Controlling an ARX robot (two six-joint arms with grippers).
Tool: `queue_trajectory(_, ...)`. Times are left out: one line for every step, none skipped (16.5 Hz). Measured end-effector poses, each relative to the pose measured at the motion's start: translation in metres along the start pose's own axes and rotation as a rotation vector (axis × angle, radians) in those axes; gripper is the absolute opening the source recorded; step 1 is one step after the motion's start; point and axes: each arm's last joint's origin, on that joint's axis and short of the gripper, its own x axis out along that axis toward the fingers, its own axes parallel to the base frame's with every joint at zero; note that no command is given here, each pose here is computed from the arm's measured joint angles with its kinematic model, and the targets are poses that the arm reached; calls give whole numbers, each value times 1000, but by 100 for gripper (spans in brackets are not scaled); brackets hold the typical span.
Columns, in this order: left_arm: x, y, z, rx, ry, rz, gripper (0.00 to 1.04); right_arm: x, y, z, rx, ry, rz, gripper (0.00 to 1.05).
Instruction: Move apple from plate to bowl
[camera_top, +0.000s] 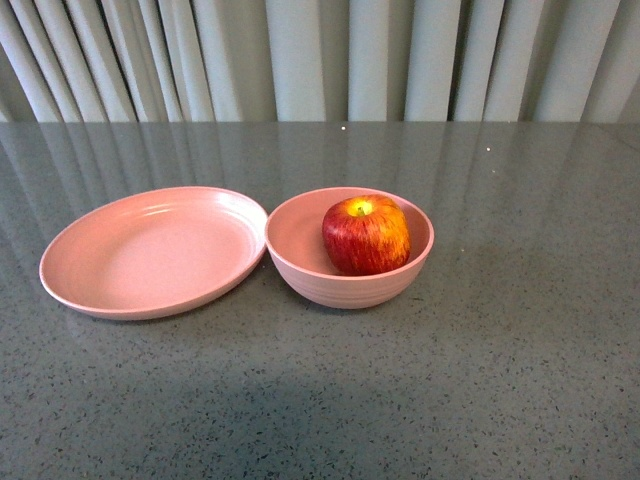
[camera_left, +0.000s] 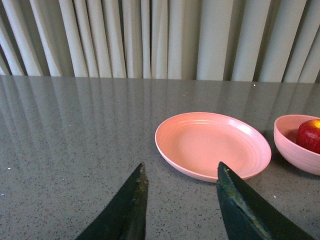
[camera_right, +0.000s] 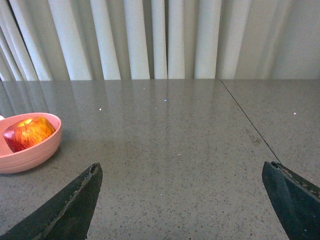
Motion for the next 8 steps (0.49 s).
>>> queue_trajectory(0, 0, 0, 0, 0, 0, 53, 0, 0, 0, 0, 0, 0, 98)
queue_trajectory(0, 0, 0, 0, 0, 0, 66, 0, 0, 0, 0, 0, 0, 98)
queue_trajectory(0, 0, 0, 0, 0, 0, 77, 0, 0, 0, 0, 0, 0, 98)
queue_trajectory(0, 0, 0, 0, 0, 0, 87, 0, 0, 0, 0, 0, 0, 98)
queue_trajectory(0, 0, 0, 1, 0, 0, 99, 0, 0, 0, 0, 0, 0, 98)
queue_trajectory(0, 0, 0, 3, 0, 0, 98, 0, 0, 0, 0, 0, 0, 98)
queue_trajectory(0, 0, 0, 3, 0, 0, 98, 0, 0, 0, 0, 0, 0, 98)
queue_trajectory(0, 0, 0, 3, 0, 0, 98, 0, 0, 0, 0, 0, 0, 98)
